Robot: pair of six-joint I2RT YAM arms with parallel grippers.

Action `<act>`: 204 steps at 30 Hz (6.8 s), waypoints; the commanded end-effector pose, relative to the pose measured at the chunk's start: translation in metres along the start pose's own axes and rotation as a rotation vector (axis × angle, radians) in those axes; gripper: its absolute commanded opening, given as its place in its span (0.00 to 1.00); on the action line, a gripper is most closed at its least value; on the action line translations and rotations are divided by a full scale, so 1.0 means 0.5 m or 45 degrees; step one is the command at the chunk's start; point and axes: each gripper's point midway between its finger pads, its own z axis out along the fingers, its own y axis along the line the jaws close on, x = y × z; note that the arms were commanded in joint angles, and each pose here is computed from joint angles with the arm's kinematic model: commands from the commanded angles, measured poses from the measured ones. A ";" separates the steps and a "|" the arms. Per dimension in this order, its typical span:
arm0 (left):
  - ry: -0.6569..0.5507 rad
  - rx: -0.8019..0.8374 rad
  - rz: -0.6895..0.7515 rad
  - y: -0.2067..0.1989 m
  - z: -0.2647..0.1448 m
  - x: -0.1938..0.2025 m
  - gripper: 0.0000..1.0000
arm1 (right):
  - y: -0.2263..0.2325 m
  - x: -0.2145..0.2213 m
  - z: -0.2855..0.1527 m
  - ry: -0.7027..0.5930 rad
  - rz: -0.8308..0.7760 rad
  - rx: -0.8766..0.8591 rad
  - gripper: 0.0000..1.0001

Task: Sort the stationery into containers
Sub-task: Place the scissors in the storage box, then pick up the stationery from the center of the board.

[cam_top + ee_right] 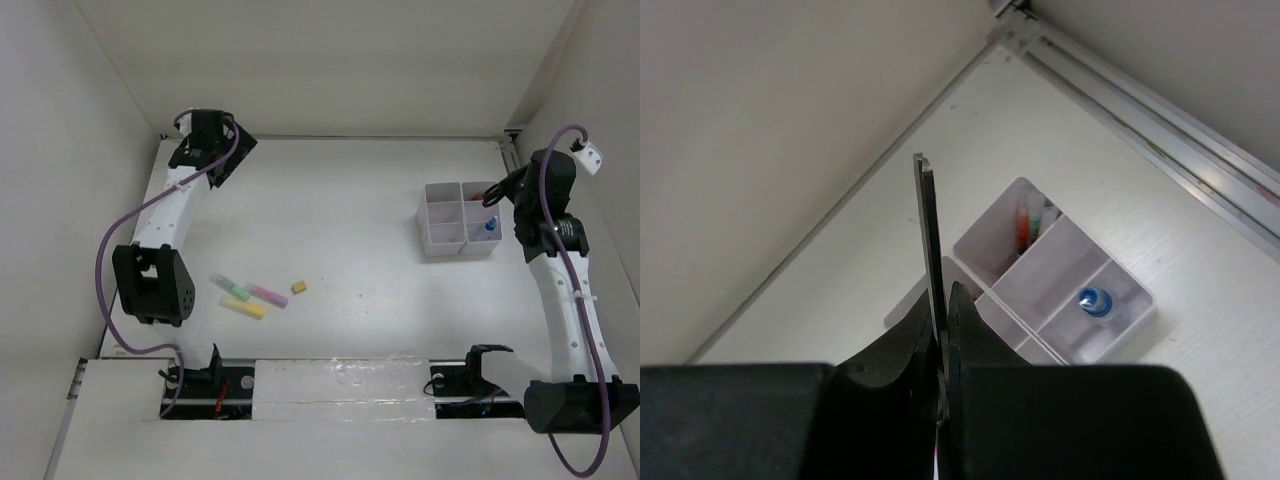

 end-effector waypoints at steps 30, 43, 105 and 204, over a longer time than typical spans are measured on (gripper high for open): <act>-0.071 0.161 0.576 -0.039 -0.327 0.103 1.00 | -0.129 0.042 0.097 -0.012 0.064 0.626 0.00; -0.087 0.133 0.591 -0.020 -0.344 0.095 1.00 | -0.122 0.046 0.108 0.001 0.081 0.592 0.00; -0.075 0.117 0.634 0.025 -0.346 0.116 1.00 | -0.146 0.088 0.221 0.000 0.159 0.537 0.00; 0.430 -0.302 0.438 0.201 -0.286 0.315 1.00 | 0.409 0.477 -0.284 0.793 -0.855 -1.428 0.96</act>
